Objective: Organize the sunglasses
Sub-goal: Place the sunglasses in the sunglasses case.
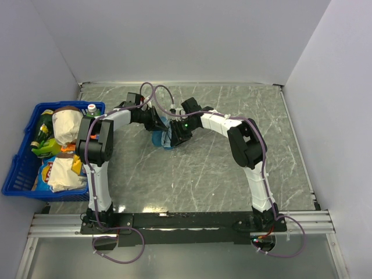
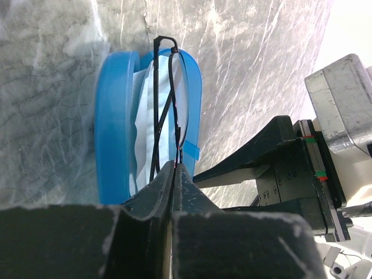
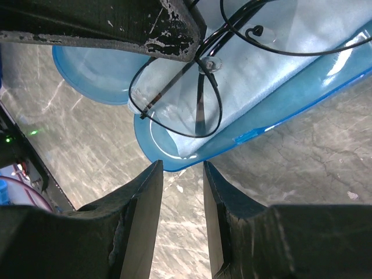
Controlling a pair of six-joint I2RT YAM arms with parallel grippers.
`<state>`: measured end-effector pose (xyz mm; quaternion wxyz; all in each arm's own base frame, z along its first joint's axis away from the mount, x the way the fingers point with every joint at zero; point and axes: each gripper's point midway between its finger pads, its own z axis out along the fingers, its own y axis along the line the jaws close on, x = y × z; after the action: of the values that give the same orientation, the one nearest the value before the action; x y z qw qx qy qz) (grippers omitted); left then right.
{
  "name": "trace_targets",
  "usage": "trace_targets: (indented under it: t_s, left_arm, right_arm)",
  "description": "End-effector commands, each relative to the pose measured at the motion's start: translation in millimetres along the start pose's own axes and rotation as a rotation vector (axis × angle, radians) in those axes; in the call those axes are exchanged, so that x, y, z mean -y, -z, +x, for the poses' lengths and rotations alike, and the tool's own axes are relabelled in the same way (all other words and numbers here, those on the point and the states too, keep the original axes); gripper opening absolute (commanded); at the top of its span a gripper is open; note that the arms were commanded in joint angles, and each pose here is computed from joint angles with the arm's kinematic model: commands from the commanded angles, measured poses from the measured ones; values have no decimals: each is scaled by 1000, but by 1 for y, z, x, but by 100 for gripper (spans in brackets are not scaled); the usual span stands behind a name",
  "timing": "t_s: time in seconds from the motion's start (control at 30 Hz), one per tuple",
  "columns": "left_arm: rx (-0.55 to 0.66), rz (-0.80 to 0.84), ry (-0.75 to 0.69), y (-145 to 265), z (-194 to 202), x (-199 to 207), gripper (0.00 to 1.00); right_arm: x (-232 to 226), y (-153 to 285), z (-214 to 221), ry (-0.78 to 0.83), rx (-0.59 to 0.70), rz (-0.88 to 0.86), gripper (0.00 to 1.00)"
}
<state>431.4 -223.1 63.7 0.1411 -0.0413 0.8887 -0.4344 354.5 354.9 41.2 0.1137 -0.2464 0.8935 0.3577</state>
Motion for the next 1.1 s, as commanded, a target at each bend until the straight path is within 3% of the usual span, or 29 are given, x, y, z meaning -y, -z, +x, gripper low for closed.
trace_targets:
  t_s: [0.0,0.17,0.43,0.63,0.87,1.07]
  left_arm:
    - [18,12,-35,8,-5,15,3]
    - [16,9,-33,7,-3,15,5]
    - [3,-35,-22,1,4,4,28]
    - [9,-37,-35,4,0,8,30]
    - [36,-22,-79,13,-14,23,43]
    - [57,6,-120,22,-25,39,47]
  right_arm:
    - [-3,3,-11,30,30,-4,41]
    - [-3,3,-11,32,29,-6,41]
    - [-2,3,-12,36,33,1,41]
    - [-1,3,-12,35,32,2,41]
    - [-3,6,-13,45,36,7,41]
    - [-3,8,-16,50,45,11,41]
